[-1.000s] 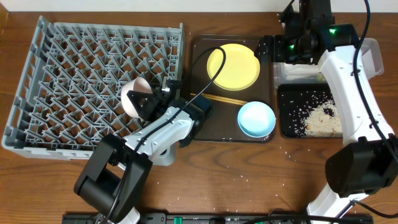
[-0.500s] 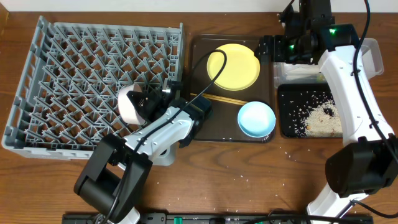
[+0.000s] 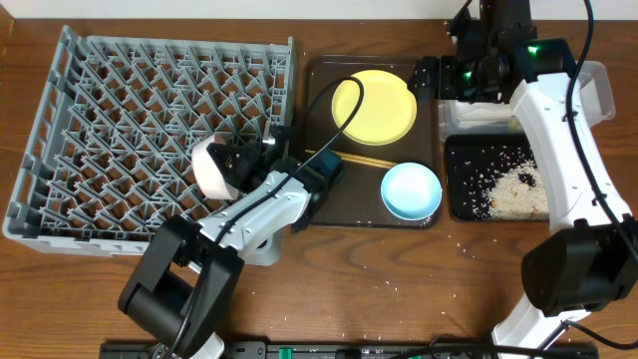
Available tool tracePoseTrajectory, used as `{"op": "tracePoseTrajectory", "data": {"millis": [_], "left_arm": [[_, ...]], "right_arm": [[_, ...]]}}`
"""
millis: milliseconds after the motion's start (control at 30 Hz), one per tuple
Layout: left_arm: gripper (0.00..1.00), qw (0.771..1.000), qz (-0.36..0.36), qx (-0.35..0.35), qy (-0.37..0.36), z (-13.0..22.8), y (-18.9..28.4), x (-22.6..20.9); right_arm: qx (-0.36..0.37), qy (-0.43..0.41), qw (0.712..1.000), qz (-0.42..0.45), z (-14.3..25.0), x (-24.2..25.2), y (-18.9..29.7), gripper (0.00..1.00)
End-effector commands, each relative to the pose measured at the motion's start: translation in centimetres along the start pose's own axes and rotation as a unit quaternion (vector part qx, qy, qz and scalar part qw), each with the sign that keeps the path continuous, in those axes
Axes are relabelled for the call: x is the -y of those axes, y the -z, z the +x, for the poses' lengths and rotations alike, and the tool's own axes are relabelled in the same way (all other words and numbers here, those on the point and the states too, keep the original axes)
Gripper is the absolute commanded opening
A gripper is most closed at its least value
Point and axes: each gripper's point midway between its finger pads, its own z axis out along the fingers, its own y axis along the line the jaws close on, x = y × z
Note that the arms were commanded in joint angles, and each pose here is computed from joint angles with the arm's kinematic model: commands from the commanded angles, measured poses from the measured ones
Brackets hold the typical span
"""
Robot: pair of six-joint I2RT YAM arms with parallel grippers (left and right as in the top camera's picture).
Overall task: Sort waste into correct bins and load items into the dishwasher
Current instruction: 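Reach left gripper to the light-blue bowl on the brown tray and grasp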
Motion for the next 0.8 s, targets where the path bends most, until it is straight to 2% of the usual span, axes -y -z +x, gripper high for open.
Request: {"op": "tracePoseTrajectory", "data": {"millis": [0,333,633,733,767], "left_arm": [[0.07,0.997,0.073,-0.026,0.011,0.8,0.1,2.9],[0.08,0.996,0.075,-0.020,0.039,0.1,0.3,3.1],[0.08,0.994,0.086,0.018,0.065,-1.8,2.5,3.5],[0.17,0.994,0.088,0.024,0.067,-2.1,2.9,3.5],[0.24,0.993,0.088,0.025,0.069,-2.1,2.9,3.5]], "right_arm": [[0.005,0.012,1.000,-0.002,0.0,-0.7,0.5,0.99],[0.010,0.014,1.000,-0.003,-0.3,-0.8,0.5,0.99],[0.010,0.014,1.000,-0.003,-0.3,-0.7,0.5,0.99],[0.010,0.014,1.000,-0.003,-0.3,-0.8,0.5,0.99],[0.010,0.014,1.000,-0.003,-0.3,-0.8,0.5,0.99]]}}
